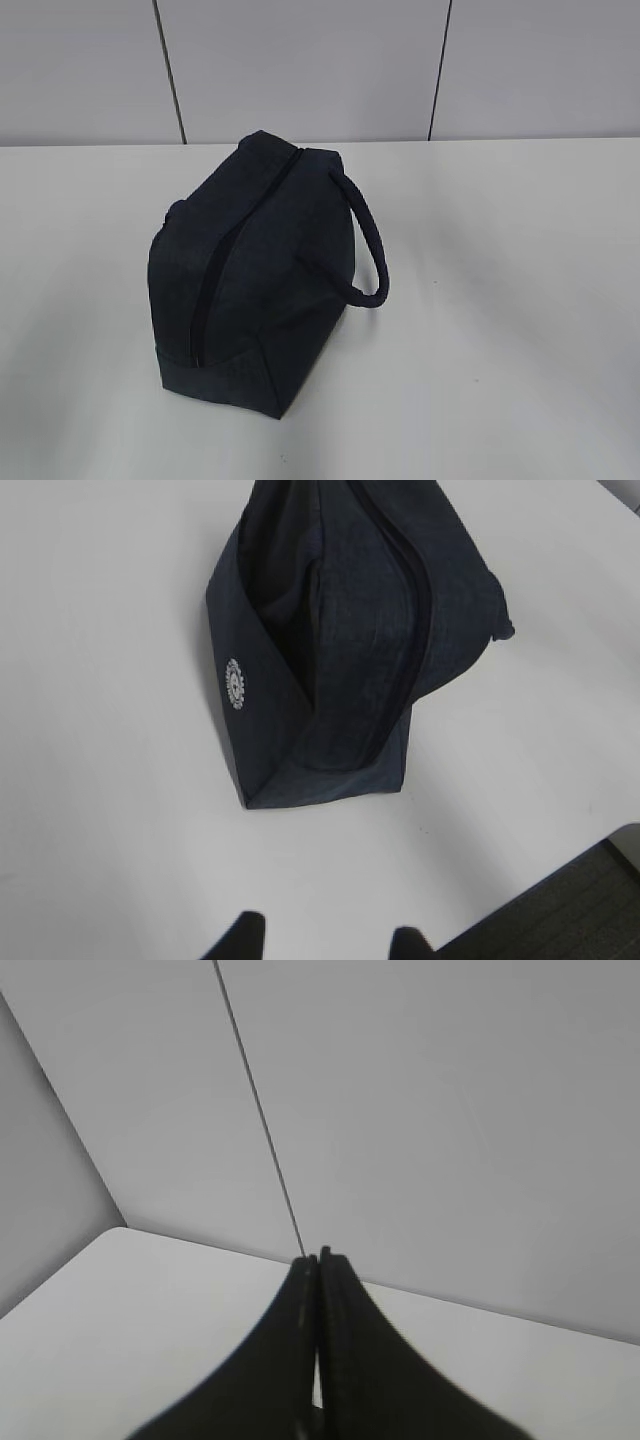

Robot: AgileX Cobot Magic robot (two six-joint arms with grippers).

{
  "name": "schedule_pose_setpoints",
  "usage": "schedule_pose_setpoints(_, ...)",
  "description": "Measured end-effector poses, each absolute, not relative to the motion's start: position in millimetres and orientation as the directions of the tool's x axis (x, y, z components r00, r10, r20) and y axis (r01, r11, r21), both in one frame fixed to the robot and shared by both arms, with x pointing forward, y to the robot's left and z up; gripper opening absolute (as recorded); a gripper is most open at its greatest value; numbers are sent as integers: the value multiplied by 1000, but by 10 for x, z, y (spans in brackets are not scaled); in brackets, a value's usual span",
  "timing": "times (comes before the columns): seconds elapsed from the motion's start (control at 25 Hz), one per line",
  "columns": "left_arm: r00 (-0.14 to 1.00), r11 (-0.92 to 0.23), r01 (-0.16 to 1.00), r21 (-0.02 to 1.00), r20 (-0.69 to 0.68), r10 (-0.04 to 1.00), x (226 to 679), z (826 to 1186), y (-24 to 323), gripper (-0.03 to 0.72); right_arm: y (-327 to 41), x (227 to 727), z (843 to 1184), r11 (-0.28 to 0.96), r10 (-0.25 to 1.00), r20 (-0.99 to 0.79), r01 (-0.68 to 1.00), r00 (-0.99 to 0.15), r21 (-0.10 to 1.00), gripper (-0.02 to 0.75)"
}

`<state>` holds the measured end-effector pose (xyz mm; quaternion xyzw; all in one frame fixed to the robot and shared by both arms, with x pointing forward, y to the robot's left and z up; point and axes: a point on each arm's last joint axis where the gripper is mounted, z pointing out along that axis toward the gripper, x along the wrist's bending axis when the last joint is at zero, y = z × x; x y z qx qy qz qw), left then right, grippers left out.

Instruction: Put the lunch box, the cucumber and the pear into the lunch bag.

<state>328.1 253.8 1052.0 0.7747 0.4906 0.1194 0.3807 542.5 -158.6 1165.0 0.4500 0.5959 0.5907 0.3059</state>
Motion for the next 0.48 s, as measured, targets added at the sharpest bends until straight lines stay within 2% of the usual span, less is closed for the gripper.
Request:
schedule_pose_setpoints(0.24,490,-229,669,707,-188,851,3281,10520,2538,240,-1524,5387,11613,3,888,61,139,-455,990,0)
schedule_pose_setpoints(0.4,490,-229,669,707,-188,851,3281,10520,2538,240,-1488,5365,11588,53,914,5,131,-406,990,0)
schedule_pose_setpoints(0.48,490,-229,669,707,-188,851,3281,10520,2538,240,-1477,5345,11571,165,915,-110,111,-389,980,0)
